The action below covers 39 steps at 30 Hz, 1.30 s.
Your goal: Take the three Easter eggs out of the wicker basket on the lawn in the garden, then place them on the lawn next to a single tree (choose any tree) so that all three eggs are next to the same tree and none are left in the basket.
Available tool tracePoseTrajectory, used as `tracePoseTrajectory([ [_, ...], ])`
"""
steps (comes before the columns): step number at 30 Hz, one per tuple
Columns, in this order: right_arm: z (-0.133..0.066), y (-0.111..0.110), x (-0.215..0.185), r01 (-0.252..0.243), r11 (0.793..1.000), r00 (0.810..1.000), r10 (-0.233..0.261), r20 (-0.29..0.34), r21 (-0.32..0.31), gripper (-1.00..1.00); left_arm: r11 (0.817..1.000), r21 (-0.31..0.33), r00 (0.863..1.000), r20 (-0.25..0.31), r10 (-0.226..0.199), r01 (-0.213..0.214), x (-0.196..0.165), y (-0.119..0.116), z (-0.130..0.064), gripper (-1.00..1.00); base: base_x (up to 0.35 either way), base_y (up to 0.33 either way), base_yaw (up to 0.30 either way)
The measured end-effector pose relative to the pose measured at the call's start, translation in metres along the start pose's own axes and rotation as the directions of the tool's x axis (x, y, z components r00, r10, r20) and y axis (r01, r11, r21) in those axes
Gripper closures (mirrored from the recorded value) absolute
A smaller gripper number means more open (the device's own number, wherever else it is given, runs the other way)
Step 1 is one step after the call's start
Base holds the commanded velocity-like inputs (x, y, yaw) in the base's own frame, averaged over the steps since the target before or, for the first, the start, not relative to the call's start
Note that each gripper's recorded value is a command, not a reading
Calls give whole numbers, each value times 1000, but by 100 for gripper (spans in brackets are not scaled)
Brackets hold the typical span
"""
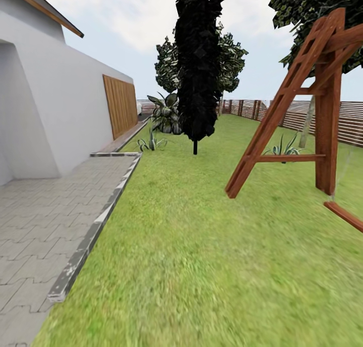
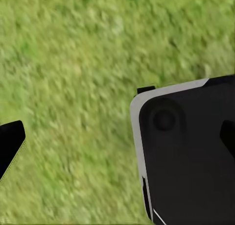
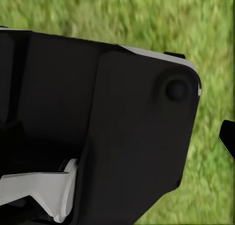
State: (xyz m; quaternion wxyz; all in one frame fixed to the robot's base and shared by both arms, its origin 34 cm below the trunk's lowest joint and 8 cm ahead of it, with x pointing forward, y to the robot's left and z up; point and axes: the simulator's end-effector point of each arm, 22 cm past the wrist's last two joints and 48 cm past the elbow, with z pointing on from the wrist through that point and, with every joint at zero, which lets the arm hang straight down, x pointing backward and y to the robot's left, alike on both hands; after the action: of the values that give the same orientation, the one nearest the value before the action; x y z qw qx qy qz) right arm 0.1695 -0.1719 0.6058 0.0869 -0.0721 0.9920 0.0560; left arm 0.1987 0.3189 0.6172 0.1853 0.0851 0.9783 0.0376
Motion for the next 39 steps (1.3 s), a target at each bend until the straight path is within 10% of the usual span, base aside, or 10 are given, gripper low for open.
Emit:
tracePoseTrajectory([
  [39,0,0,0,0,1000,1000,0,0,0,-100,1000,0,1000,-1,0,0,0,0,0,-100,336,0,0],
])
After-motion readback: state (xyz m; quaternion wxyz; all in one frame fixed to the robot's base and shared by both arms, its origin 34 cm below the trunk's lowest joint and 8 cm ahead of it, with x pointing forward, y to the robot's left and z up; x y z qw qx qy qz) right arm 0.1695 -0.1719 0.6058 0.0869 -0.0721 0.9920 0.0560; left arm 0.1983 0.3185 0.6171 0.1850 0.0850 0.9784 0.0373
